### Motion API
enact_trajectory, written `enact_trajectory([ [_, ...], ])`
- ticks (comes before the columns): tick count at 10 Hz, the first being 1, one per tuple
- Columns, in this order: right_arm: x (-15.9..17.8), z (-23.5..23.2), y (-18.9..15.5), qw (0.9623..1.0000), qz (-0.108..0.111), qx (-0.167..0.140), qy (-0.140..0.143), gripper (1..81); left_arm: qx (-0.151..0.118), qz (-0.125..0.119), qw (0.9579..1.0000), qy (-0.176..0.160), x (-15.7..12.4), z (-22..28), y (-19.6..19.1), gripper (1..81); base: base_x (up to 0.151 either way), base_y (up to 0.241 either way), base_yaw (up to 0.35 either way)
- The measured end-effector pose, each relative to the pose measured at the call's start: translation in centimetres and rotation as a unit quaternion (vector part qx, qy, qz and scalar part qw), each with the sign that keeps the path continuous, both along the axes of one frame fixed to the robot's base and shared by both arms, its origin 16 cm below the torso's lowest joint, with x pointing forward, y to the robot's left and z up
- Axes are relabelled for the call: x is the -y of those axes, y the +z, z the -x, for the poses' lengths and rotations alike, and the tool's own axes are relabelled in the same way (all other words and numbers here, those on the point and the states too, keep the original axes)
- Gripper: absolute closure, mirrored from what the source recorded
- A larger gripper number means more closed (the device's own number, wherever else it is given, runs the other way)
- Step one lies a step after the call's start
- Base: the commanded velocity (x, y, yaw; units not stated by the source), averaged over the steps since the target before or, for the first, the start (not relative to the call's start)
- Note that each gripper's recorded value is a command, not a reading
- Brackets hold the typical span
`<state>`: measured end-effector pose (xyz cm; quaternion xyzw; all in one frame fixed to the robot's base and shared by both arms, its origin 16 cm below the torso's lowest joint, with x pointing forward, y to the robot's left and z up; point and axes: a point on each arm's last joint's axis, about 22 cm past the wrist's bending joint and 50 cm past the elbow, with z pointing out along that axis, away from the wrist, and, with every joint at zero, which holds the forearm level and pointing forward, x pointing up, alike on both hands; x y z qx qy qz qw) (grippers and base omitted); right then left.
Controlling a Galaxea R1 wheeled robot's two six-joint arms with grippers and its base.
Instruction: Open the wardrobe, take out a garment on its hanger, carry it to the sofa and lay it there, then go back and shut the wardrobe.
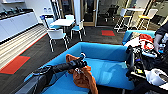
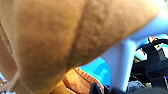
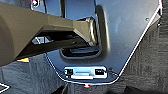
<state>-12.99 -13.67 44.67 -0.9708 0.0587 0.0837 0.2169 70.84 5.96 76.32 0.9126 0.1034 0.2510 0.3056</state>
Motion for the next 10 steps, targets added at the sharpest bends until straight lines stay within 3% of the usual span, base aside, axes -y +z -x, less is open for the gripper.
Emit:
enact_trajectory([
  [3,-0.1,-1.5,-0.5,0.9985,-0.015,0.001,0.052,1.0,-0.009,-0.03,0.9969,0.072,-12.1,1.7,-0.9,81.1,0.0,0.0,0.0],
  [5,-0.4,-2.4,-0.8,0.9968,-0.023,0.002,0.077,1.0,-0.015,-0.041,0.9942,0.099,-17.8,3.8,-1.2,81.1,0.0,0.0,0.0],
  [7,-0.5,-2.7,-0.9,0.9965,-0.024,0.004,0.079,1.0,-0.027,-0.057,0.9916,0.113,-21.6,5.9,-3.0,81.1,0.0,0.0,0.0],
  [10,-0.5,-2.5,-0.8,0.9965,-0.024,0.002,0.08,1.0,-0.044,-0.069,0.9904,0.111,-24.1,9.5,-6.1,81.1,0.0,0.0,0.0],
])
